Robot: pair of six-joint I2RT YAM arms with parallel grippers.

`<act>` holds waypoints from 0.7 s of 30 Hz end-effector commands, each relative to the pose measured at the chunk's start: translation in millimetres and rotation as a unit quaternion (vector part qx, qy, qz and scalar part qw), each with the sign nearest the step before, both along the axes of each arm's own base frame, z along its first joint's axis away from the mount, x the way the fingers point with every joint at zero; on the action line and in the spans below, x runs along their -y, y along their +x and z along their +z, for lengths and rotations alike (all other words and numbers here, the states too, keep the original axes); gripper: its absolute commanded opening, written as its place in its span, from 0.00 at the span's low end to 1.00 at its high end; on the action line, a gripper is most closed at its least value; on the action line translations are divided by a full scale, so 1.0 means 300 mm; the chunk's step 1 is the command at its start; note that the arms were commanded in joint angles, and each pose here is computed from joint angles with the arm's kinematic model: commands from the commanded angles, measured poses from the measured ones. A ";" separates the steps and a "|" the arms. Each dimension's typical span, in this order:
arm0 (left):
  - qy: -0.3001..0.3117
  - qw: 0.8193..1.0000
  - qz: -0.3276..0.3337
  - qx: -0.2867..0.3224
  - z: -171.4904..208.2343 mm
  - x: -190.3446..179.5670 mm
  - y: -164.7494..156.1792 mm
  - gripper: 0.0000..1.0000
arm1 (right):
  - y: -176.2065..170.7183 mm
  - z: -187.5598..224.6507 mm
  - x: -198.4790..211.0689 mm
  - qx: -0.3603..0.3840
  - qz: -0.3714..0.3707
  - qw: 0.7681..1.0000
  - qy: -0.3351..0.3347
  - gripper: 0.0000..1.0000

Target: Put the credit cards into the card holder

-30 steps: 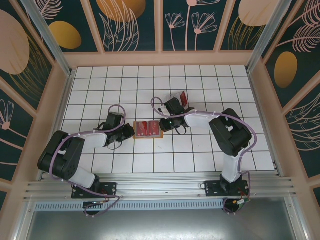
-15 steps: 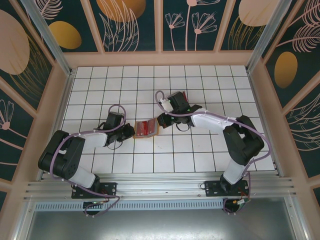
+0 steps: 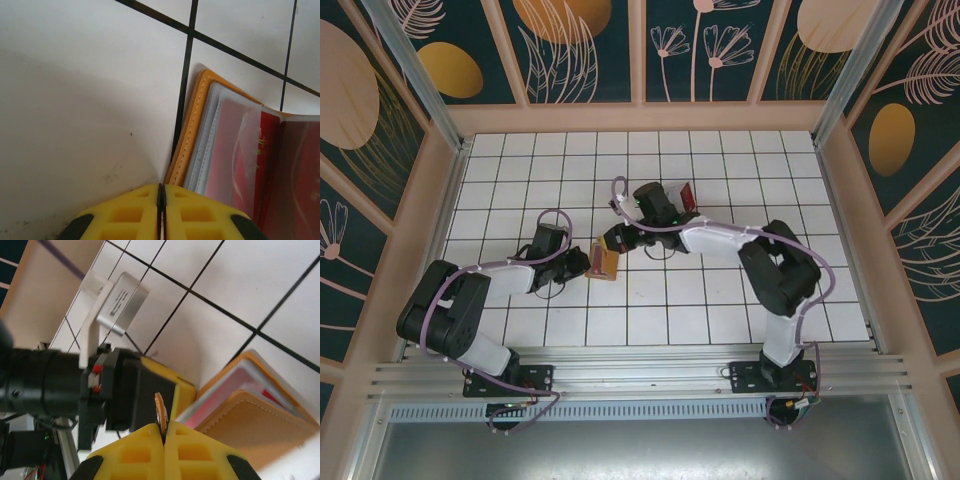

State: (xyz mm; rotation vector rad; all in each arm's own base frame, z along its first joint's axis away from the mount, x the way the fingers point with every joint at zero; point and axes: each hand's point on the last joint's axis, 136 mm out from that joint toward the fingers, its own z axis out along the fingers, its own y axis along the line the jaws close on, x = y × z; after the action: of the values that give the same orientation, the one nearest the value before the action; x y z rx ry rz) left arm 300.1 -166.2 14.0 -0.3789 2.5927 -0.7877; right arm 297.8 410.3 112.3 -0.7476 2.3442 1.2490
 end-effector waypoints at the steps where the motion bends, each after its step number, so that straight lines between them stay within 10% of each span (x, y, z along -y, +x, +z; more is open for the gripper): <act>1: 0.004 1.000 -0.007 -0.017 -0.031 0.005 -0.029 0.13 | 0.043 -0.026 -0.060 -0.017 -0.013 1.000 0.019 0.06; 11: 0.031 1.000 -0.002 -0.007 0.000 -0.030 -0.039 0.16 | 0.072 -0.182 -0.153 -0.060 -0.007 0.998 0.003 0.08; 17: 0.145 0.988 0.053 0.009 0.093 -0.183 -0.039 0.39 | 0.087 -0.226 -0.149 -0.059 -0.015 0.998 -0.025 0.08; 21: 0.133 0.989 0.057 0.033 0.167 -0.177 -0.026 0.41 | 0.066 -0.225 -0.179 -0.050 0.002 0.998 -0.045 0.23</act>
State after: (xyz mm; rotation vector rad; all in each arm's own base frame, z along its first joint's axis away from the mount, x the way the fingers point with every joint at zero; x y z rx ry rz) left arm 295.8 -123.6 55.4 -0.4123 2.5355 -0.4884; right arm 324.3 458.7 56.3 -0.6866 2.4494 1.2819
